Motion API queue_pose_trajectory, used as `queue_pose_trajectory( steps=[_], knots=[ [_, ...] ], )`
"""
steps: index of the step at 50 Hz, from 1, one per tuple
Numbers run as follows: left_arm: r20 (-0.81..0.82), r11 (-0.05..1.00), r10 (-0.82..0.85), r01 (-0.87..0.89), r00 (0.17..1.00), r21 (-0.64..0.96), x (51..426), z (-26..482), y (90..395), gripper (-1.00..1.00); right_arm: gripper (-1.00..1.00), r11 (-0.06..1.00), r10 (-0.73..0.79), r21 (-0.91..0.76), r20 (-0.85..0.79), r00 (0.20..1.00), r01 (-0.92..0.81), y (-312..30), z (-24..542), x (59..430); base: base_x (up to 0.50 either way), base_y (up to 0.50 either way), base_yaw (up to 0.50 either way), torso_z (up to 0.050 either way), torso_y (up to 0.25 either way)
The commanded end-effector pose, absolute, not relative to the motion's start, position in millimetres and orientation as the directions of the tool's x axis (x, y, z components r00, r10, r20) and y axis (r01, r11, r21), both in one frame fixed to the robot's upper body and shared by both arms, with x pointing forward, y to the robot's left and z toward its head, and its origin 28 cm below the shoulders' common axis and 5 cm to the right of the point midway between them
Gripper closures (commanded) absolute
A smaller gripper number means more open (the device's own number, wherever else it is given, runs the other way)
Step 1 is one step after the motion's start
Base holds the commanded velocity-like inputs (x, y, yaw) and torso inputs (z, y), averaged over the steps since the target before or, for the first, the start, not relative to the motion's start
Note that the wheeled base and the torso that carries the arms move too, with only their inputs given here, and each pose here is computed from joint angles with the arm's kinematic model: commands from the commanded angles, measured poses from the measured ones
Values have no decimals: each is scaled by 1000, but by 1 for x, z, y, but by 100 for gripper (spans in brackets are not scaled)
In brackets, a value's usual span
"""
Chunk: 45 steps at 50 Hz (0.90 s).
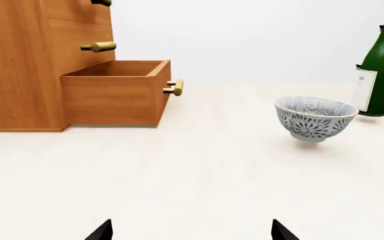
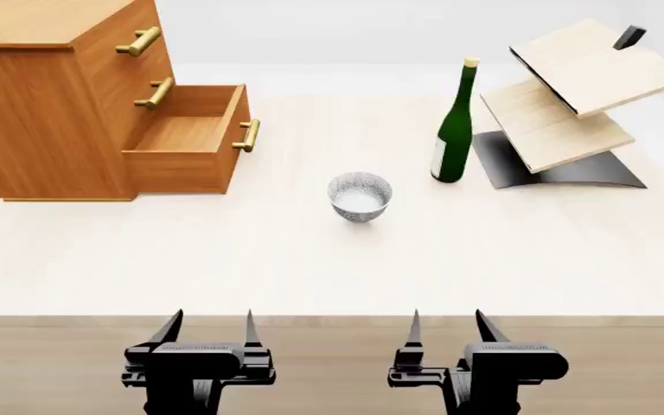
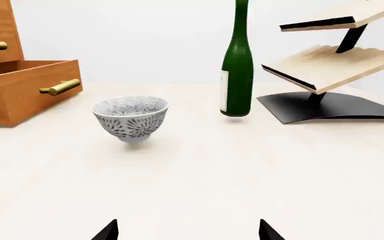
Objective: Put the bowl on top of the cabinet.
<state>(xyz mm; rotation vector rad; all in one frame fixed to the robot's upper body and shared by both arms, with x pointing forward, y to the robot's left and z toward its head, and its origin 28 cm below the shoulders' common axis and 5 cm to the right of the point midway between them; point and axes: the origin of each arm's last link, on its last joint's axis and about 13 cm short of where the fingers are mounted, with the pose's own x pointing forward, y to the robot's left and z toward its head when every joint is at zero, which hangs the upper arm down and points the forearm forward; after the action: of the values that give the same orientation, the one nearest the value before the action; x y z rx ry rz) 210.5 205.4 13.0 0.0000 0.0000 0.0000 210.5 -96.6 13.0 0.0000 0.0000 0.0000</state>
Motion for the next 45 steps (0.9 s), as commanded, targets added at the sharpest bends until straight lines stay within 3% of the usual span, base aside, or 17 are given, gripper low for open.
queue_pose_trajectory(
  steps=[1, 23, 45],
  knots=[
    [0, 1000, 0, 0, 1000, -2, 210, 15, 206, -100, -100, 1000, -3, 1, -2, 1000, 3, -96, 13, 210, 0, 0, 0, 0, 0],
    [76, 1000, 1, -3, 997, 24, 203, 24, 206, -100, -100, 1000, 2, 18, 26, 1000, -2, -98, 23, 204, 0, 0, 0, 0, 0],
    [224, 1000, 23, -19, 974, -23, 174, 84, 221, -100, -100, 1000, 28, -11, 181, 983, -27, -98, 79, 175, 0, 0, 0, 0, 0]
  ],
)
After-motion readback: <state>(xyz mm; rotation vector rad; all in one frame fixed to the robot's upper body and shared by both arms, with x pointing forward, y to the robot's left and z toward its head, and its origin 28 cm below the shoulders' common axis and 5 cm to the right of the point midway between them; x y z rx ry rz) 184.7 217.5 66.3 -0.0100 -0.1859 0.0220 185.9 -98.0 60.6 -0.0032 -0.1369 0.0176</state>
